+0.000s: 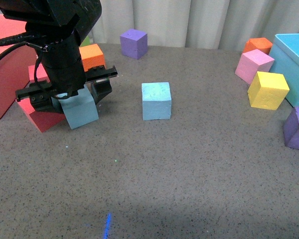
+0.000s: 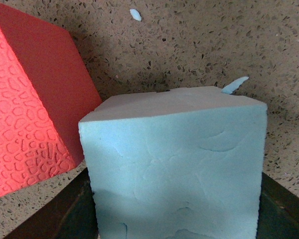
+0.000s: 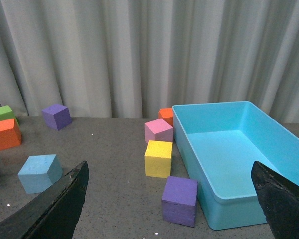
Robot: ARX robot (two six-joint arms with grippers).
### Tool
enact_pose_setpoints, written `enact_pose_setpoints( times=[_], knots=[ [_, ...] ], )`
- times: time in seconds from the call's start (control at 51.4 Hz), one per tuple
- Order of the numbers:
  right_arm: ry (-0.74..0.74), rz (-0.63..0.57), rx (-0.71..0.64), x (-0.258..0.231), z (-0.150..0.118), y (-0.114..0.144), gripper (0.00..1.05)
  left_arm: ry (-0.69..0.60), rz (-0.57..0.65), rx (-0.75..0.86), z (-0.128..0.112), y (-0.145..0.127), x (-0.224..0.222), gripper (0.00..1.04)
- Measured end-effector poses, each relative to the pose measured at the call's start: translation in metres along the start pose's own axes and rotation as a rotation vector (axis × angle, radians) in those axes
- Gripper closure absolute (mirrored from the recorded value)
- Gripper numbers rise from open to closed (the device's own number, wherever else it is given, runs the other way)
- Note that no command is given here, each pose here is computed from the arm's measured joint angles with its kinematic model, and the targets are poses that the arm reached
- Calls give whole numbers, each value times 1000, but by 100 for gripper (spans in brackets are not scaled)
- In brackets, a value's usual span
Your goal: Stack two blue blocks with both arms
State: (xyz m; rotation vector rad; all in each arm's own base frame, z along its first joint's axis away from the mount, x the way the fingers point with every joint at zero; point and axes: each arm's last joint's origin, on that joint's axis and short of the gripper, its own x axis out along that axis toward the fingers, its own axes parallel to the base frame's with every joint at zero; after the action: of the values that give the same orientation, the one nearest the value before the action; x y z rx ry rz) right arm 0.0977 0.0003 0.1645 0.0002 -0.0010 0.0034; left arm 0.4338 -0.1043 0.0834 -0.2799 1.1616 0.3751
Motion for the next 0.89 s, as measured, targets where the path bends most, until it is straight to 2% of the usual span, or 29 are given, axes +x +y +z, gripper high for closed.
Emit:
enact_pose_setpoints(
  times=[0.117, 0.214, 0.389, 0.895],
  knots=[
    [0, 0, 0, 0, 0, 0, 10, -1, 1, 5, -2, -1, -1, 49],
    [0, 0, 0, 0, 0, 0, 10, -13, 8, 13, -8, -3, -6, 53],
    [0, 0, 0, 0, 0, 0, 10, -38, -47, 45, -15, -19, -30, 56],
    [0, 0, 0, 0, 0, 0, 10, -102, -210, 193, -47, -96, -104, 57]
  ],
)
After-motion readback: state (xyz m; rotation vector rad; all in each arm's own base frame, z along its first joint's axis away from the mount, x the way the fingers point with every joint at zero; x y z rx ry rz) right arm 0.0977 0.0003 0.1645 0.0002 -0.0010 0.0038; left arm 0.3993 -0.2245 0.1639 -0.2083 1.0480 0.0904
